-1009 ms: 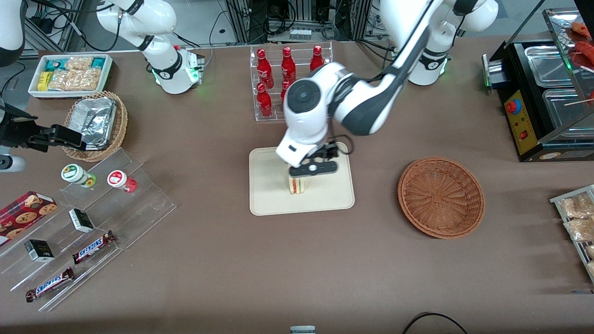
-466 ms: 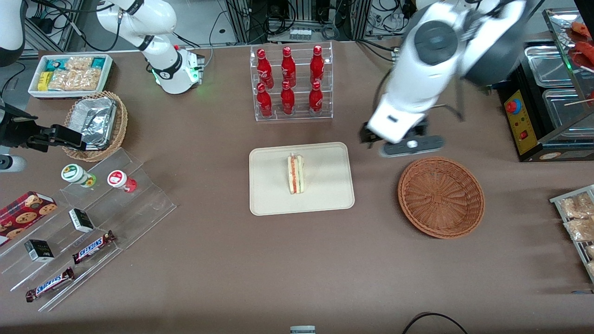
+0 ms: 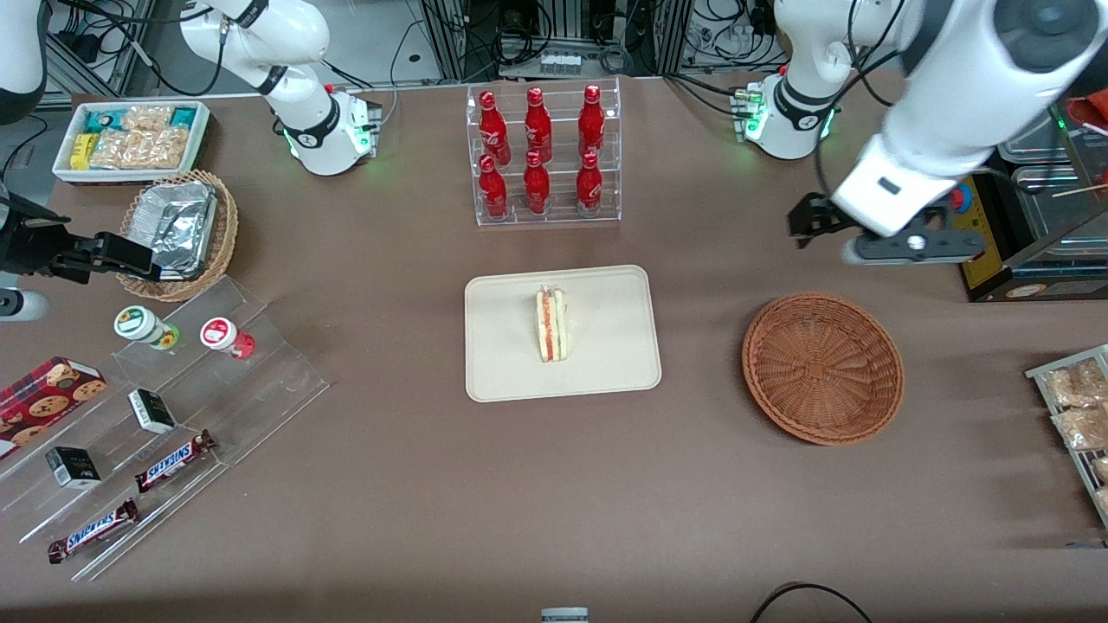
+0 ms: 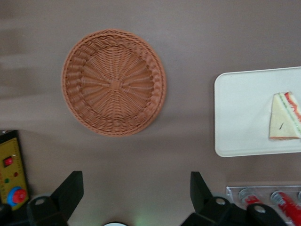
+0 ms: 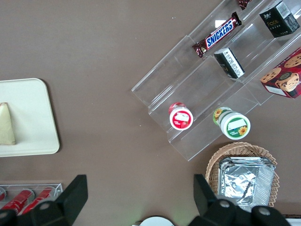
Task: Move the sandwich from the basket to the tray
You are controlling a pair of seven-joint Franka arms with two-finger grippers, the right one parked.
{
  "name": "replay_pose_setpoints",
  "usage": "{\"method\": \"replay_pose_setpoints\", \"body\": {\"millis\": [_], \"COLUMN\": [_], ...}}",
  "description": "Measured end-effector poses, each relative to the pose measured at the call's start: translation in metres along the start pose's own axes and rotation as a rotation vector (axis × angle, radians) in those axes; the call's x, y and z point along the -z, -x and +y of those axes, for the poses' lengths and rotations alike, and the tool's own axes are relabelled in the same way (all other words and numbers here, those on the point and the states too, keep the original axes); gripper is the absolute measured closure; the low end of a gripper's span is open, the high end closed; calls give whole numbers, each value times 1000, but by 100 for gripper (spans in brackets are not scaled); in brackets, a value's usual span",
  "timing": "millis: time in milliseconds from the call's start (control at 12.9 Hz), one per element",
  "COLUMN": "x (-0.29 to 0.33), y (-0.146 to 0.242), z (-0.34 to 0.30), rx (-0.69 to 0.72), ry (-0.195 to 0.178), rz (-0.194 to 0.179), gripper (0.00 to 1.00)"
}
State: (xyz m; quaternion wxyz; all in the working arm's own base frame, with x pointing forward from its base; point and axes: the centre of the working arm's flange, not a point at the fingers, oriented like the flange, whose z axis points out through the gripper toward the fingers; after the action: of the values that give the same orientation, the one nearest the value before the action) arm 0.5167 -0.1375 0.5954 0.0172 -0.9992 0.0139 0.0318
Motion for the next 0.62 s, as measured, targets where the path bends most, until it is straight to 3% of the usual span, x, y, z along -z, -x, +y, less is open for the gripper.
{"method": "replay_pose_setpoints", "body": {"millis": [621], "x": [19], "y": [1], "z": [-83], "rx": [51], "ry": [12], "rz": [24], "gripper": [0]}}
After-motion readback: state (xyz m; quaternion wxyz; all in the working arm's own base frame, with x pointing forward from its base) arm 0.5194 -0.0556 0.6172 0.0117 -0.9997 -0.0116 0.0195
